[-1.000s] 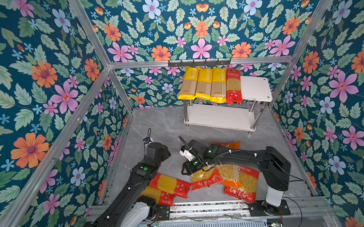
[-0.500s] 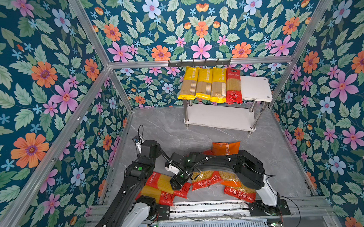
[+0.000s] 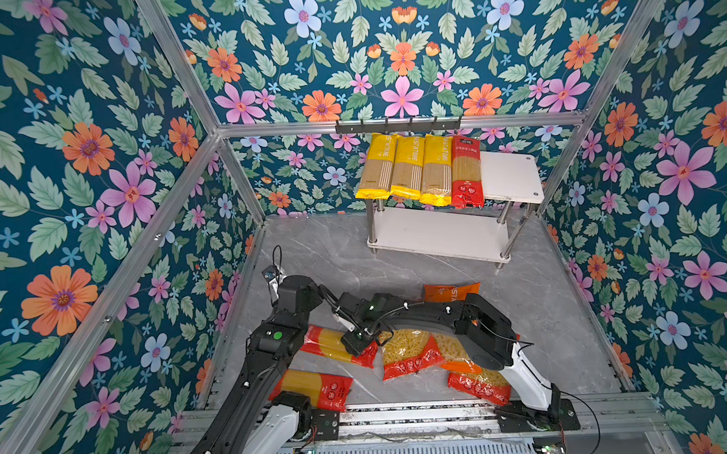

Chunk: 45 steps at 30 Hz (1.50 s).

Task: Arrange pasta packages on shelves
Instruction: Move the pasta bag to the middle-left of the table, then pick up the pasta bag from the middle-left of the table.

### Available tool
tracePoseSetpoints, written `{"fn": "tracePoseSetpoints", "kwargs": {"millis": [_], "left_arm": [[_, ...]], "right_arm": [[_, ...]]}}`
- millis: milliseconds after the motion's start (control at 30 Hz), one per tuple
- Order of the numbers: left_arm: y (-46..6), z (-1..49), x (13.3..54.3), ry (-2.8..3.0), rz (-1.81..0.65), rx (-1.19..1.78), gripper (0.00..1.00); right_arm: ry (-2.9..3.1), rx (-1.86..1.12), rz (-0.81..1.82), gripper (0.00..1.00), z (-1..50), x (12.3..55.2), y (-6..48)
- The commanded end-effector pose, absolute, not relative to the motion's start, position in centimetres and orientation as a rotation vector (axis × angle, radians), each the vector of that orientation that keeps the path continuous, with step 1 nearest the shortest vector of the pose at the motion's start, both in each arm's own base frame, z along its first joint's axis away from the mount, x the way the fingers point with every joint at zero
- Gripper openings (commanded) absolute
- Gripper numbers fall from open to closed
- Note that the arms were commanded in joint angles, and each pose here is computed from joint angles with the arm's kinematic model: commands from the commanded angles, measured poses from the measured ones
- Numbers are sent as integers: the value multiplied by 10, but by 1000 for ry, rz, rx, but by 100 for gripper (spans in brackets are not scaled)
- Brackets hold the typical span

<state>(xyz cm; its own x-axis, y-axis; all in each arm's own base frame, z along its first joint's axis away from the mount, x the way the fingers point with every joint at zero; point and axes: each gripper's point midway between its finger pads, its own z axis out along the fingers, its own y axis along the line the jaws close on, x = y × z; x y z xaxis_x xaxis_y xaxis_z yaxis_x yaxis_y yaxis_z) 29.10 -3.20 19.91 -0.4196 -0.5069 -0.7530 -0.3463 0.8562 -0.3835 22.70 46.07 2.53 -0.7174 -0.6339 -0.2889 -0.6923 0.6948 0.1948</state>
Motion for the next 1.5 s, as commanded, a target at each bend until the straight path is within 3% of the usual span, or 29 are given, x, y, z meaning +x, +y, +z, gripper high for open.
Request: {"fn": "tracePoseSetpoints", "kwargs": {"millis": [0,167,333,467,767,967,1133,1300,1467], "left_arm": [[-38,196,293,2051,-254,-609,72],[-50,169,294,2104,-323,-617,72],[-55,134,288,2157,-353,-652,72],[-53,109,280,2191,-344,-689,71],[-53,48,256,2236,-413,-817,62],[-60,27,251,2268,-464,-835,46],[-64,25,252,2267,-490,-830,36],[-67,35,256,2261,-504,-804,34],[-64,62,265,2230,-475,-757,38]], "right_arm": [[2782,-916,246,63,17,246,423],[2878,-804,363,65,21,236,421],[2872,-655,875,70,58,230,444],[2886,-526,1073,69,63,243,443],[3001,-520,1051,59,16,242,442],[3004,-554,1181,51,12,229,459],[2923,-538,1314,39,27,233,473],[2814,-482,1449,29,50,240,481],[2737,-408,1548,21,71,248,479]]}}
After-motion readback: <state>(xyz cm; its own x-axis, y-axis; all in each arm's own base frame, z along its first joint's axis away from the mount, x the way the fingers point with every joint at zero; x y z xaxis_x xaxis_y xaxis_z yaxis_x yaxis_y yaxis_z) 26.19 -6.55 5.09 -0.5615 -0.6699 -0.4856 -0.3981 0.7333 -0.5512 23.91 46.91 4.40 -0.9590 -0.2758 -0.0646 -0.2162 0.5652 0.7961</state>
